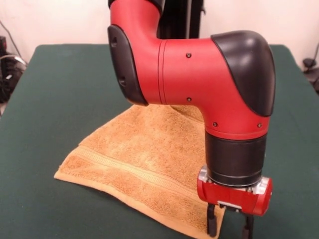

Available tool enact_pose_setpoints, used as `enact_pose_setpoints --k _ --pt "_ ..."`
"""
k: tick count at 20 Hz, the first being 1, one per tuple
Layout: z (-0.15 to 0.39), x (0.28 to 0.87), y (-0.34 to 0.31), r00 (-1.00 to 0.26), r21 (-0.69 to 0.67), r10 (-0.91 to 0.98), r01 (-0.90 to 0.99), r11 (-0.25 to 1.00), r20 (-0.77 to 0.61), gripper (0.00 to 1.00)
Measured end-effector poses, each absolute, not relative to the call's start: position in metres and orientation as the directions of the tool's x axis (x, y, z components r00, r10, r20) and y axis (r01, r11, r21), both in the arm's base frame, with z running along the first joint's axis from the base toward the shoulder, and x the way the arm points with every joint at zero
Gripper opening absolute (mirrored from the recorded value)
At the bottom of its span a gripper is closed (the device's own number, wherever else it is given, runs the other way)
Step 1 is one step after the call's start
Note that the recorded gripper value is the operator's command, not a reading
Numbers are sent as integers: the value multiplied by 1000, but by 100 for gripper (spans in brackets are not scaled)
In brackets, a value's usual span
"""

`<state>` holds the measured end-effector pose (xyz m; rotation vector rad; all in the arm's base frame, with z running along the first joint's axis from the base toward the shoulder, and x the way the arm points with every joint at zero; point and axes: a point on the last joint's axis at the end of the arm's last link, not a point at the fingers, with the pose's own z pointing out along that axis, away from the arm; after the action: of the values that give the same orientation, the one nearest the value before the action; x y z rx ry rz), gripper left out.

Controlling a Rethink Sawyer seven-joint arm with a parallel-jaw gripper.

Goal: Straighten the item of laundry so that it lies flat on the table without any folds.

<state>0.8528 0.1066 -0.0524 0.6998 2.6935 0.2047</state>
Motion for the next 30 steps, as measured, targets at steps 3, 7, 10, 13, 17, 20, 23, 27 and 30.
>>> enact_pose_setpoints --k 3,7,10,13,17,20,23,27,30 --pt "-53 854 108 -811 234 505 452 861 -294 100" --pt "-53 855 109 -804 248 521 463 851 -286 100" --pt "-52 857 111 -798 260 533 471 843 -281 100" --pt "-52 859 114 -795 269 540 475 838 -277 100" --pt "-52 861 125 -792 285 546 476 832 -272 100" --pt "-52 863 137 -791 299 550 474 828 -270 100" --pt "-51 865 152 -790 318 554 471 823 -265 100" --pt "-52 868 183 -787 355 564 466 810 -253 100" --pt "-55 867 202 -785 375 571 468 800 -239 100"
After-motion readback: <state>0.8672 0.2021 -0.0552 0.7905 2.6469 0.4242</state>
